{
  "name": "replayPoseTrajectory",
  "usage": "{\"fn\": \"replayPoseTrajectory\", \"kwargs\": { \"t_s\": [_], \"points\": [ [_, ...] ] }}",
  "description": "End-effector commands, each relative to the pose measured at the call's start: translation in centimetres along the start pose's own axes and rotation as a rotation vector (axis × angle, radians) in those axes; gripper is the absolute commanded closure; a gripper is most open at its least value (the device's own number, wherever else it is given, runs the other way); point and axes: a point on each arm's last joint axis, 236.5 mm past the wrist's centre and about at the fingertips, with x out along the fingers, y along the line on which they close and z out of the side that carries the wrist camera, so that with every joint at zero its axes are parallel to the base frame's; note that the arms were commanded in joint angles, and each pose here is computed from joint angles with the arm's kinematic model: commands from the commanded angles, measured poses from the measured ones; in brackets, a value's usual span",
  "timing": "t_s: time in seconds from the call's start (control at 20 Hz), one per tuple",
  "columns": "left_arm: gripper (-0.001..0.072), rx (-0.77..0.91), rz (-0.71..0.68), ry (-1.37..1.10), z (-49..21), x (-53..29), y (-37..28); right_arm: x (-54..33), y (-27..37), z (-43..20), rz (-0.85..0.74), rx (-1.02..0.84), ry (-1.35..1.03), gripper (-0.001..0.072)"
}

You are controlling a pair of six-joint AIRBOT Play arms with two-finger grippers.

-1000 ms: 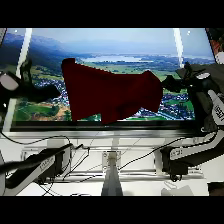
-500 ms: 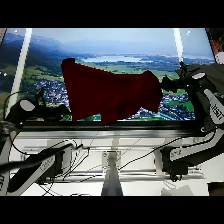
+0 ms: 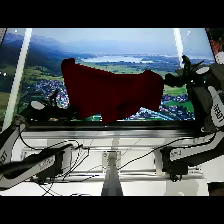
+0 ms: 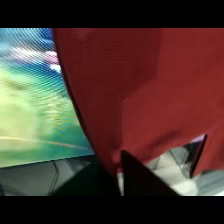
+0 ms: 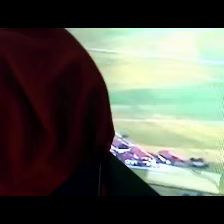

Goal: Fold the clothes and pants, and hang the long-sleeved shirts on hangers.

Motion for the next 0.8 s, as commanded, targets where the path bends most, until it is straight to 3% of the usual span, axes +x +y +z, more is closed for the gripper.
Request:
{"fn": "replayPoseTrajectory", "kwargs": {
  "t_s": [0.0, 0.15, 0.35, 0.6, 0.75],
  "points": [
    [0.0692, 0.141, -0.132, 0.093, -1.6, -0.3, -3.2, -4.3, 1.8, 2.6, -0.033, -0.099, -0.072, 0.0695],
    [0.0692, 0.268, -0.221, 0.114, -0.1, -3.8, -6.7, -9.4, 4.5, 4.9, -0.058, -0.174, -0.196, 0.0695],
    [0.0692, 0.477, -0.253, -0.103, 6.1, -12.7, -12.7, -17.1, 8.9, 6.2, -0.096, -0.279, -0.372, 0.0695],
    [0.0693, 0.719, -0.17, -0.734, 11.9, -33.3, -20.9, -31.3, 17.6, 6.4, -0.146, -0.459, -0.72, 0.0695],
    [0.0693, 0.73, -0.04, -1.227, 11.0, -47.1, -23.3, -41.7, 24.5, 3.9, -0.175, -0.594, -0.97, 0.0694]
  ]
}}
